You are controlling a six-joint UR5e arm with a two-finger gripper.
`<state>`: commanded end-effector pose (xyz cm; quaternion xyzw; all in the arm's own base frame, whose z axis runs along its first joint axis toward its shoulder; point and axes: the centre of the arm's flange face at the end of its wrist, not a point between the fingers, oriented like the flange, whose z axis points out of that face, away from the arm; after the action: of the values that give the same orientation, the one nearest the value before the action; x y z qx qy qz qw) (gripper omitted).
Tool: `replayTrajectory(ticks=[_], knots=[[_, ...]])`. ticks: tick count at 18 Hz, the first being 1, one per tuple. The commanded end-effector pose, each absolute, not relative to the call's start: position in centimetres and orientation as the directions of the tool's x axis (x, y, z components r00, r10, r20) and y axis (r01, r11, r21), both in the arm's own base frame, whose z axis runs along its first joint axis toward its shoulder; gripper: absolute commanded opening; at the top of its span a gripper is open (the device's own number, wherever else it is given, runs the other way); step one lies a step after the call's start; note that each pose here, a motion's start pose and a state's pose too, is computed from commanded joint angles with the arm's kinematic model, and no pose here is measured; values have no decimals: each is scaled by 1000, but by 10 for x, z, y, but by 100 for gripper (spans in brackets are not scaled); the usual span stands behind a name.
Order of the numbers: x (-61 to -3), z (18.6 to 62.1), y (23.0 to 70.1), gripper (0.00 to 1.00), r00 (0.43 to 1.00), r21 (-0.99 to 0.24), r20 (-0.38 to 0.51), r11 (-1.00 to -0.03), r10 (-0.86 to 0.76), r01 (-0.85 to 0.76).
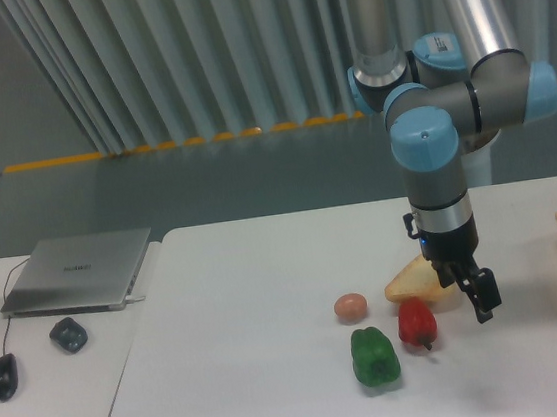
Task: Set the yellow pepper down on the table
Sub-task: 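Raise the open gripper and move it toward the yellow crate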
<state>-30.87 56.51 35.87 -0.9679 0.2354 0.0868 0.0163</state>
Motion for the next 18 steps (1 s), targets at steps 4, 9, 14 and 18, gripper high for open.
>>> replayTrajectory(ticks=[4, 9, 14, 18], knots=[[-309, 343, 558, 100, 892, -10, -195, -909, -407, -417], [-329, 347, 545, 100, 907, -24, -202, -924, -368, -380], [-361, 351, 530, 100, 902, -4, -235, -927, -363, -374], [-408, 361, 498, 100, 917, 16, -258, -950, -306, -313]])
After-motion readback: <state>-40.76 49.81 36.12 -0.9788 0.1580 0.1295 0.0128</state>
